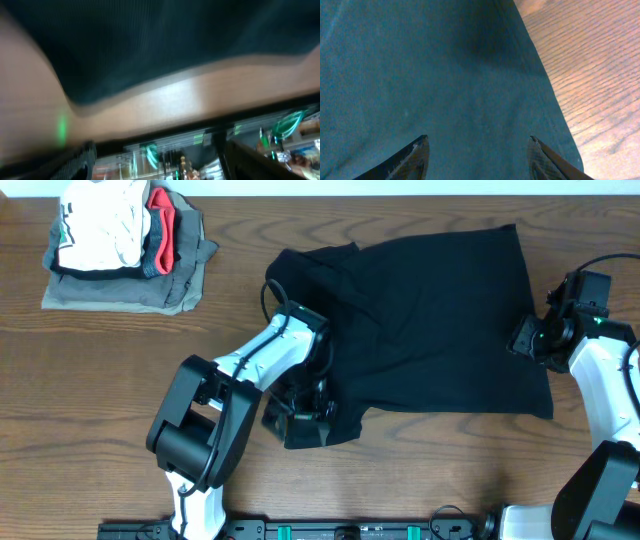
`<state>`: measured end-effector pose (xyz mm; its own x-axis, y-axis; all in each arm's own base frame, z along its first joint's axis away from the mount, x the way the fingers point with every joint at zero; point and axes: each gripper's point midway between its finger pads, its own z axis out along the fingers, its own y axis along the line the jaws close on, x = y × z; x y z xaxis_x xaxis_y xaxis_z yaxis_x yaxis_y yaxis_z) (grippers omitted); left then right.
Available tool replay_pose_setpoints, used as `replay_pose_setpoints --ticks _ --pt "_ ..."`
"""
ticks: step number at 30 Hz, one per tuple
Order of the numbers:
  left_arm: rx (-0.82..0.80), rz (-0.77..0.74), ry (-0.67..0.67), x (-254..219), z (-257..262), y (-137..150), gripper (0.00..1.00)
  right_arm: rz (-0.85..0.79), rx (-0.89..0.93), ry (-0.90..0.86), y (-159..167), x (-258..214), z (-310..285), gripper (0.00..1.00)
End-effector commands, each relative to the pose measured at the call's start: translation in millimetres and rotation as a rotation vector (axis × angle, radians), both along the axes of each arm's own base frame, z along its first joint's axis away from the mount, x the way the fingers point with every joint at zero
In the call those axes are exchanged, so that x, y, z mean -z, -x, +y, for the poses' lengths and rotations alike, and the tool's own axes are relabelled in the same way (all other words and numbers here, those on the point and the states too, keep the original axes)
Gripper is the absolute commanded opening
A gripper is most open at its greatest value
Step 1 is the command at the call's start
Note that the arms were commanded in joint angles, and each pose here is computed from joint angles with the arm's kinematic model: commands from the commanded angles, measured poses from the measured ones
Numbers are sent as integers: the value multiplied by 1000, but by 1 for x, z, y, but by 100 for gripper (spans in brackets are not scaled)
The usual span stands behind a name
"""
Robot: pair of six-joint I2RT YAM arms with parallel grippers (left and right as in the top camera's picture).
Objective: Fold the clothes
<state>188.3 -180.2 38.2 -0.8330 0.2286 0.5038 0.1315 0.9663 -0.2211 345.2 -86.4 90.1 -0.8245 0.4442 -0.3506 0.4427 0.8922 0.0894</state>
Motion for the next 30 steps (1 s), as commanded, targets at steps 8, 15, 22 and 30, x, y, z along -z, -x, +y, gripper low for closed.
replay_pose_setpoints --ticks 8,15,22,30 --pt "-118 -598 33 -12 26 -173 83 11 -16 3 1 3 3 60" --pt "-102 -1048 189 -27 11 -289 37 1 -33 -6 -3 2 10 60" --pt "-99 -1179 230 6 0 -333 22 5 -58 -6 -4 3 19 60" --pt "-96 -1039 129 37 20 -308 22 4 -62 -7 -4 3 20 59"
